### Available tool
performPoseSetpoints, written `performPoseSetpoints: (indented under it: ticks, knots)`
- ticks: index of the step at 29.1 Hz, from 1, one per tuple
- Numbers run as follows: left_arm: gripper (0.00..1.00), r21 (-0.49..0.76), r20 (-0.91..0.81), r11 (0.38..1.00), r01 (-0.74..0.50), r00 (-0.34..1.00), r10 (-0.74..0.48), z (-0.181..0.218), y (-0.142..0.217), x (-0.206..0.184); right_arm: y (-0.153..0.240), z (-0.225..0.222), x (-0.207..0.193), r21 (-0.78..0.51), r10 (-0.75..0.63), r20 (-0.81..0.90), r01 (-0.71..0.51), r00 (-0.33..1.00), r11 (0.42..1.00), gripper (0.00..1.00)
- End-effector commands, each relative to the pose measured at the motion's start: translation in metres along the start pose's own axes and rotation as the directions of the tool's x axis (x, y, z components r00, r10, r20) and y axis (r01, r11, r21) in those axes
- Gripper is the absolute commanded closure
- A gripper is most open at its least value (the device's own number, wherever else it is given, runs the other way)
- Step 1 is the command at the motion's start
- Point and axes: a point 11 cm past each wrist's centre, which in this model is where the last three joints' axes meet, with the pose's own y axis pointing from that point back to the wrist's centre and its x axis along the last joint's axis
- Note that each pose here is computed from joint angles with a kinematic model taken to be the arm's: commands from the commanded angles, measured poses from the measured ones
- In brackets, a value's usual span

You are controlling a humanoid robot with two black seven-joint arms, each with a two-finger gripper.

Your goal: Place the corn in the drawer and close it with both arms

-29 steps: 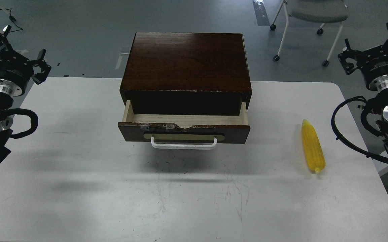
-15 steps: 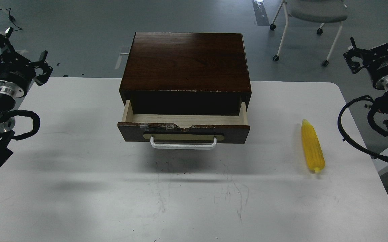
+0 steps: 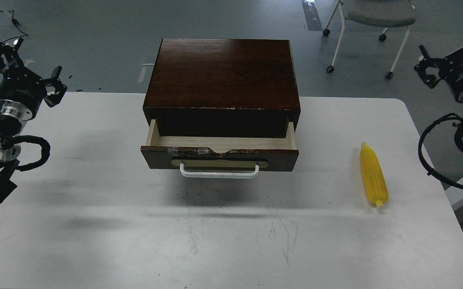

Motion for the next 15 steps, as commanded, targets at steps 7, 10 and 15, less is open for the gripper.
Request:
performPoseSetpoints:
  ticks: [7,10,15]
  knots:
    - [0.02,-0.020,-0.011,1.000,0.004,1.000,-0.004,0.001,0.000,-0.002,-0.001,-0.012,-0.008,-0.409,-0.297,-0.680,-0.010,0.671,0.912,0.00]
    - [0.02,-0.028,-0.010,1.000,0.003,1.000,-0.003,0.005,-0.001,-0.001,0.002,0.016,-0.023,-0.530,-0.443,-0.700,0.010,0.560,0.848,0.00]
    - [0.02,-0.040,-0.012,0.999,-0.001,1.000,0.000,0.010,-0.001,0.000,0.017,0.067,-0.035,-0.665,-0.613,-0.704,-0.029,0.358,0.746,0.00]
